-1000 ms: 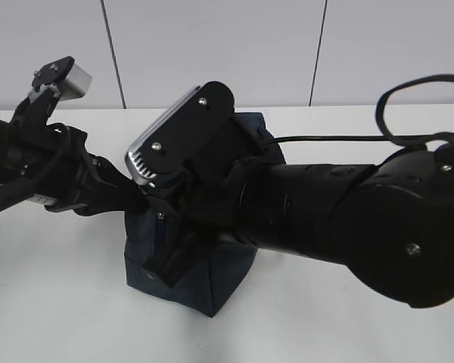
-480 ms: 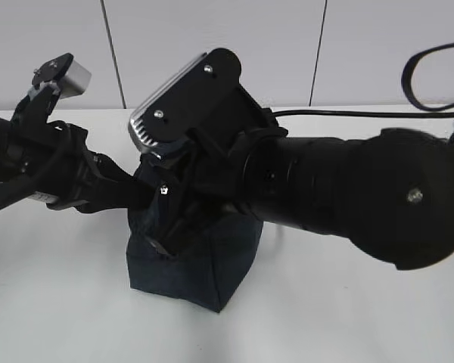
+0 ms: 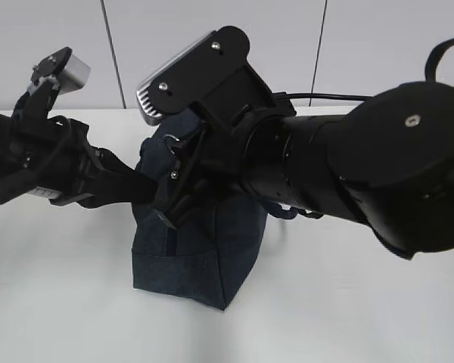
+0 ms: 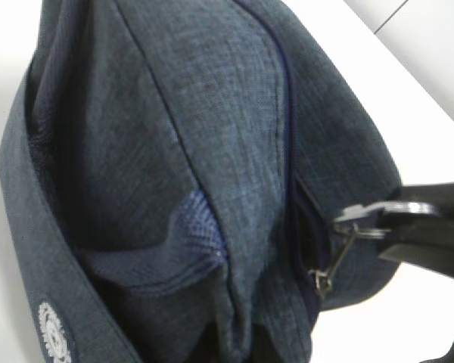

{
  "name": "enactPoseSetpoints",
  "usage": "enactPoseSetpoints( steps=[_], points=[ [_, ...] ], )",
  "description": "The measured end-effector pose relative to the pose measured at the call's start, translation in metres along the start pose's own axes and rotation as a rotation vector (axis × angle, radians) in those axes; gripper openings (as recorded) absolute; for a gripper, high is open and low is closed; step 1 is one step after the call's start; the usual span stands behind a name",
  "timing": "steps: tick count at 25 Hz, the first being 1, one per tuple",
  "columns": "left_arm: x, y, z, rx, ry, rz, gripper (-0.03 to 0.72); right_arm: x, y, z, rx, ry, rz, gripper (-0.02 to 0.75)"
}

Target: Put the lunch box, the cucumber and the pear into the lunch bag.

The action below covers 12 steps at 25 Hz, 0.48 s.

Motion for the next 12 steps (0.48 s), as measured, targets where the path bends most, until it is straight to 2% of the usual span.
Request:
enactPoseSetpoints(
  steps=[5, 12],
  points=[
    [0.003, 0.0, 0.002, 0.015, -0.001, -0.014, 0.003, -0.002, -0.001, -0.001, 0.0, 0.011, 0.018, 0.0],
    [0.009, -0.001, 0.001, 0.016, -0.028, -0.052, 0.003, 0.012, -0.018, -0.008, -0.001, 0.053, -0.022, 0.0]
  ],
)
Point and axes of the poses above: a point on each arm's last joint axis where the gripper is mounted, y pointing out along that axis toward the gripper, z along the wrist's bending axis when the last joint is at zero, x = y × z, the point moved 9 cm from there along y, pointing out along that axis toward the gripper, and after that the axes turned 10 degrees about -y, right-handed, at the moved point
